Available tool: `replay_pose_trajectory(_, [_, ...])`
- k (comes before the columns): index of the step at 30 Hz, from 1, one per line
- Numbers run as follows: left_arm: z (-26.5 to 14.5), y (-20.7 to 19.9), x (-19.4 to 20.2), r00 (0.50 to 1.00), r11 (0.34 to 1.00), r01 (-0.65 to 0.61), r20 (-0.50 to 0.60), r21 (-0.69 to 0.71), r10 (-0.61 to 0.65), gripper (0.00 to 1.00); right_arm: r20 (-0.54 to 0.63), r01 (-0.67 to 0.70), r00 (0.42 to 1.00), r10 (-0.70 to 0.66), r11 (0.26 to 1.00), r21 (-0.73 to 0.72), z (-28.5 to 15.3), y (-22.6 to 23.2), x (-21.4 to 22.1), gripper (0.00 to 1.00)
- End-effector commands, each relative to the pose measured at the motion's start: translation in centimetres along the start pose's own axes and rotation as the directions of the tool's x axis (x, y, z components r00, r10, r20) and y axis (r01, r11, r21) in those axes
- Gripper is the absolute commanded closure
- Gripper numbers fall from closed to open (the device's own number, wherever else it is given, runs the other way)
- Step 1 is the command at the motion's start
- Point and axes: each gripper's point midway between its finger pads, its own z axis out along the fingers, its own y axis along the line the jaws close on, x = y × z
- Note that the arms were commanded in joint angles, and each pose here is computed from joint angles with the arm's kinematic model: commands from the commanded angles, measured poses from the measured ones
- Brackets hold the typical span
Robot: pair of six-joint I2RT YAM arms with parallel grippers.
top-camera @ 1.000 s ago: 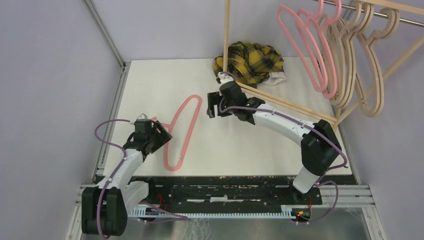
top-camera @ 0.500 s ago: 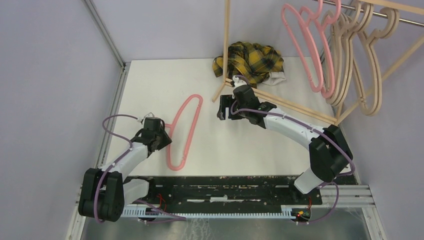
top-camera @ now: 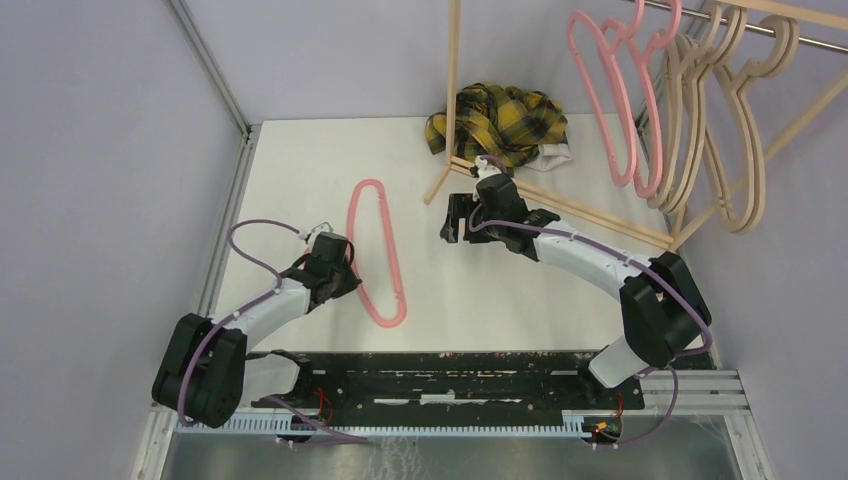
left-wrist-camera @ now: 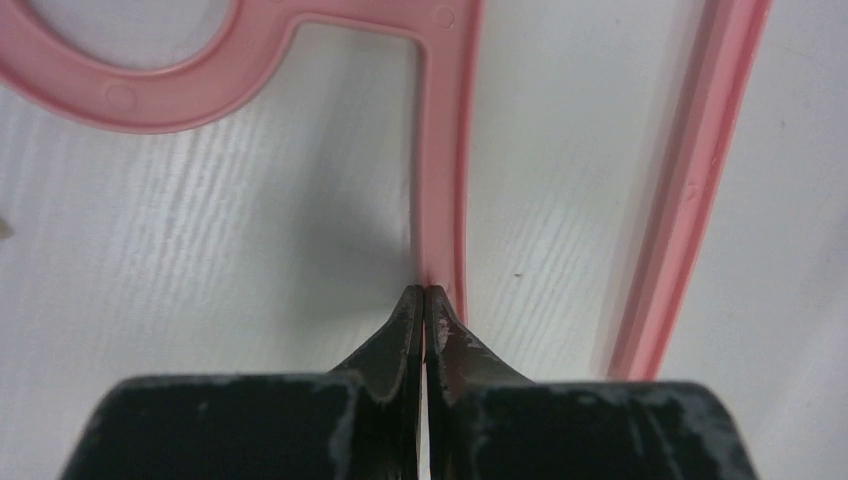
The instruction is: Organize the hangers
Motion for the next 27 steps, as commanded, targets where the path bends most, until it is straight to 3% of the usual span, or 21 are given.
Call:
replay_pose_trajectory(1, [-0.8, -5.1, -1.8, 0.998, 0.993, 0.037, 0.047, 0.116, -0.043, 0.97, 0.068, 0.01, 0.998, -0.006, 0.998, -0.058, -1.6, 1.4, -1.8, 0.15])
replay_pose_trajectory(5, [-2.1, -8.3, -3.0, 0.996, 0.982, 0.015, 0.08, 0.188, -0.031, 0.97, 0.05, 0.045, 0.998, -0.039, 0.992, -0.121, -2.2, 2.7, -1.6, 0.19])
replay_pose_trajectory(13, [-2.3, -12.0, -2.7, 0.997, 0.968, -0.023, 0.079, 0.25, 0.003, 0.97, 0.015, 0.258, 0.964, -0.264, 0.927, -0.272, -3.7, 9.3, 1.1, 0.21])
replay_pose_trajectory(19, [-1.9, -13.7, -1.6, 0.998, 0.96, -0.046, 0.062, 0.277, 0.03, 0.97, -0.023, 0.166, 0.984, -0.176, 0.957, -0.238, -3.3, 8.9, 2.2, 0.21])
replay_pose_trajectory(27, [-1.7, -14.5, -0.9, 0.998, 0.954, -0.054, 0.056, 0.294, 0.04, 0.97, -0.138, 0.002, 0.99, -0.025, 0.987, -0.162, -1.2, 6.1, 7.2, 0.21])
